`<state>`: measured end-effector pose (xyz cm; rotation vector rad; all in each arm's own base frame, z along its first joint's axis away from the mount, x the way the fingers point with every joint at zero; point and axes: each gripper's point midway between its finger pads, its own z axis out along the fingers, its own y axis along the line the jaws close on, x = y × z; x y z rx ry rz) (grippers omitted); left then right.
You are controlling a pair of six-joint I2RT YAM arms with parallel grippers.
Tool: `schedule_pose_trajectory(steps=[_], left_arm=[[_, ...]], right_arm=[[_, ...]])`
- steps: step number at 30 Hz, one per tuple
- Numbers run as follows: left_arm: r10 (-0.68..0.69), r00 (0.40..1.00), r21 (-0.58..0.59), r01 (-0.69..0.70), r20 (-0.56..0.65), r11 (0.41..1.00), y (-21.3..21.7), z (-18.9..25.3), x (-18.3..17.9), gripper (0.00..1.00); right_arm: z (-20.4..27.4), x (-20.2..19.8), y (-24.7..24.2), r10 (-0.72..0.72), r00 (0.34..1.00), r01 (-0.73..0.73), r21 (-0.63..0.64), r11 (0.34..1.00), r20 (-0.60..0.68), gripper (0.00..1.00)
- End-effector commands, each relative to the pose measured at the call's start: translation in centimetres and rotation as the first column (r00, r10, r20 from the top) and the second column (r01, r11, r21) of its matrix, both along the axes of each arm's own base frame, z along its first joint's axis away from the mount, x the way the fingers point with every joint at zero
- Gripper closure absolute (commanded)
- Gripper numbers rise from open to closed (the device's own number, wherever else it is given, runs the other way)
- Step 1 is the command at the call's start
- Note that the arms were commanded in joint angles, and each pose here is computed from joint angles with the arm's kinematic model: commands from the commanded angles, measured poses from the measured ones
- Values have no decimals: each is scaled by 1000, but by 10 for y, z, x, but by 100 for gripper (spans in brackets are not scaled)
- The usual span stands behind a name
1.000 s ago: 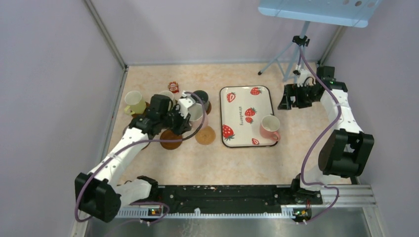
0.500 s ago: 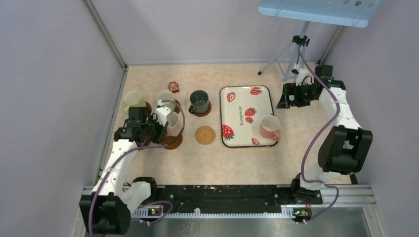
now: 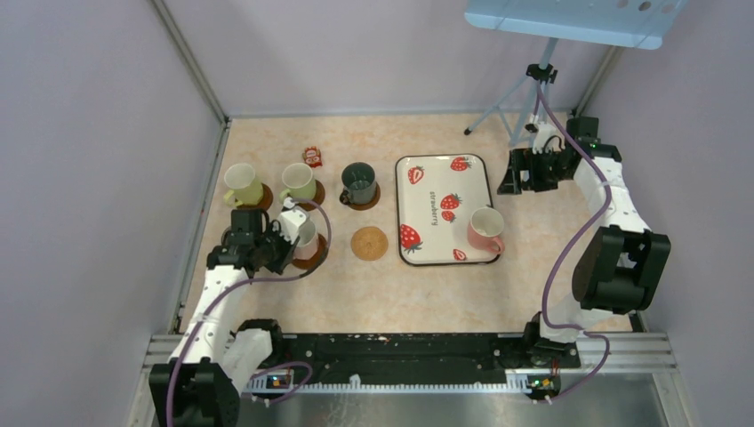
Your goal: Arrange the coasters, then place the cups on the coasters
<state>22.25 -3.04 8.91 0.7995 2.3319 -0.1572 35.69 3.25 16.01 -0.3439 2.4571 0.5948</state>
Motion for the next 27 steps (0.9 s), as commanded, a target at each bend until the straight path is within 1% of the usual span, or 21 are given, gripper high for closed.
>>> schedule_pose_trajectory(steps=[1, 8, 14, 17, 18, 19, 20, 21, 24, 26, 27], left_arm=[[-11, 992, -4, 12, 129, 1000, -1, 17, 25, 100], [-2, 991, -16, 4, 132, 1000, -2, 12, 28, 100], [-3, 994, -29, 6, 112, 1000, -4, 4, 30, 100], [-10, 996, -32, 13, 93, 999, -5, 1, 30, 97], [-7, 996, -27, 9, 88, 1000, -4, 1, 30, 95], [-5, 997, -22, 7, 82, 1000, -3, -1, 29, 89], [-5, 997, -17, 6, 77, 1000, -2, -2, 28, 81], [-2, 997, -13, 3, 72, 1000, -1, -3, 27, 76], [-9, 998, 5, 8, 59, 1000, 1, -5, 23, 71], [-16, 998, 15, 15, 63, 1000, 2, -3, 20, 65], [-21, 998, 20, 20, 65, 1000, 3, -2, 19, 64]], right_arm=[[16, 9, 6, 8, 998, -9, 13, 1000, 57, 13], [16, 10, 8, 8, 998, -8, 10, 1000, 56, 13], [15, 10, 7, 12, 999, -12, 3, 1000, 53, 13], [14, 9, 6, 14, 999, -14, -1, 1000, 51, 13], [13, 8, 7, 15, 999, -15, 0, 1000, 48, 13], [13, 8, 7, 16, 999, -16, 0, 1000, 48, 13], [13, 8, 7, 16, 999, -16, 0, 1000, 48, 13], [13, 7, 7, 15, 999, -15, 0, 1000, 47, 13], [12, 7, 7, 15, 999, -15, -1, 1000, 43, 13], [12, 7, 6, 16, 999, -16, -2, 1000, 45, 13], [12, 7, 7, 16, 999, -16, -2, 1000, 45, 13]])
